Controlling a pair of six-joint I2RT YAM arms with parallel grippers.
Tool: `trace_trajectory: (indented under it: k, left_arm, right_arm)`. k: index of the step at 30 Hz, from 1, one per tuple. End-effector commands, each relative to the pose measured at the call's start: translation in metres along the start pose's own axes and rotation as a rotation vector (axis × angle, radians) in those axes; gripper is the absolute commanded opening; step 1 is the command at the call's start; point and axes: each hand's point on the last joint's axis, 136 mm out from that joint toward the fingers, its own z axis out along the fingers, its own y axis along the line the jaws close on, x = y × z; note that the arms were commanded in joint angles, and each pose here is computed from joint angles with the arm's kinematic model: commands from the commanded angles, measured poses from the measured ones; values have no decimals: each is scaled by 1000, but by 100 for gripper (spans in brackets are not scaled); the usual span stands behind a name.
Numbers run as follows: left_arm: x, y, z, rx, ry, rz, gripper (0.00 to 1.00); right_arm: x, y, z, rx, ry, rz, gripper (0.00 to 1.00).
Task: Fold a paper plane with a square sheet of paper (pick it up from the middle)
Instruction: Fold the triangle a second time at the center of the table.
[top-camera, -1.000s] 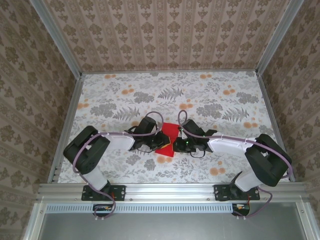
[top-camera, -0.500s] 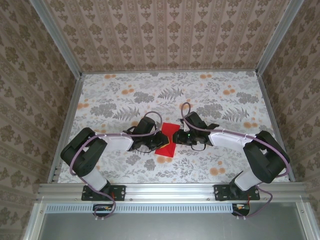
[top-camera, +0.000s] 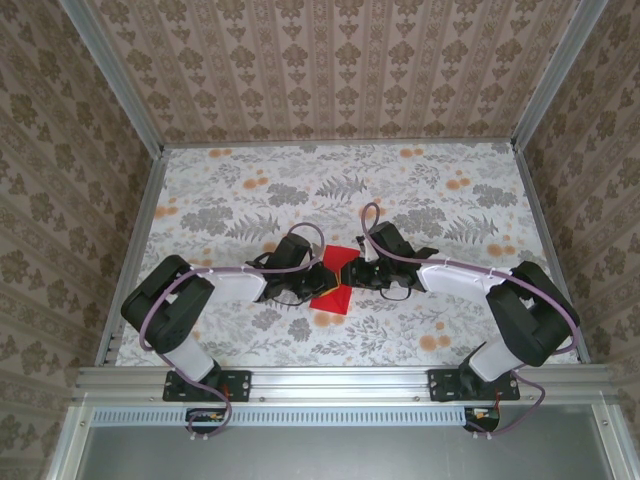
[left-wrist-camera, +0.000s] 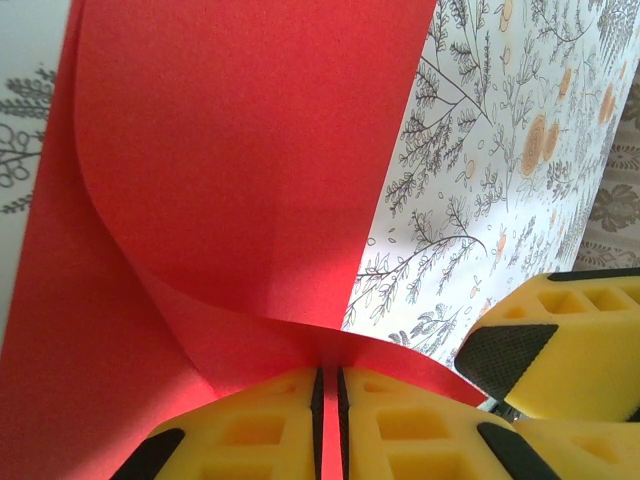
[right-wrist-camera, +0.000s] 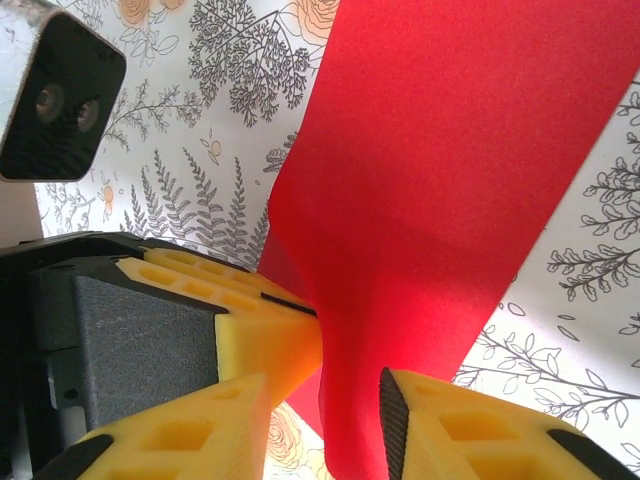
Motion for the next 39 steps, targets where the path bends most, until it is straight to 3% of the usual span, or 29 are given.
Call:
trace_trajectory:
  k: [1, 6, 11, 16, 24, 33, 39]
  left_arm:
    - [1, 3, -1, -7, 4, 16, 14]
    - [0, 1, -10, -7, -12, 15, 14]
    - [-9, 10, -36, -62, -72, 12, 14]
    - [-17, 28, -64, -133, -139, 1, 14]
    - [-18, 35, -76, -129, -165, -17, 15]
    - [-16, 23, -68, -70, -138, 9, 15]
    - [-11, 0, -52, -6, -88, 65, 15]
  right_arm:
    - [1, 1, 6, -21, 25, -13, 28]
    - [3, 5, 10, -44, 47, -18, 12]
    - [2, 16, 9, -103, 48, -43, 3]
    - [9, 34, 8, -195, 76, -92, 2]
    - [23, 36, 26, -199, 164, -105, 2]
    - [11, -6, 33, 19, 141, -60, 3]
    - [6, -14, 33, 71, 133, -80, 3]
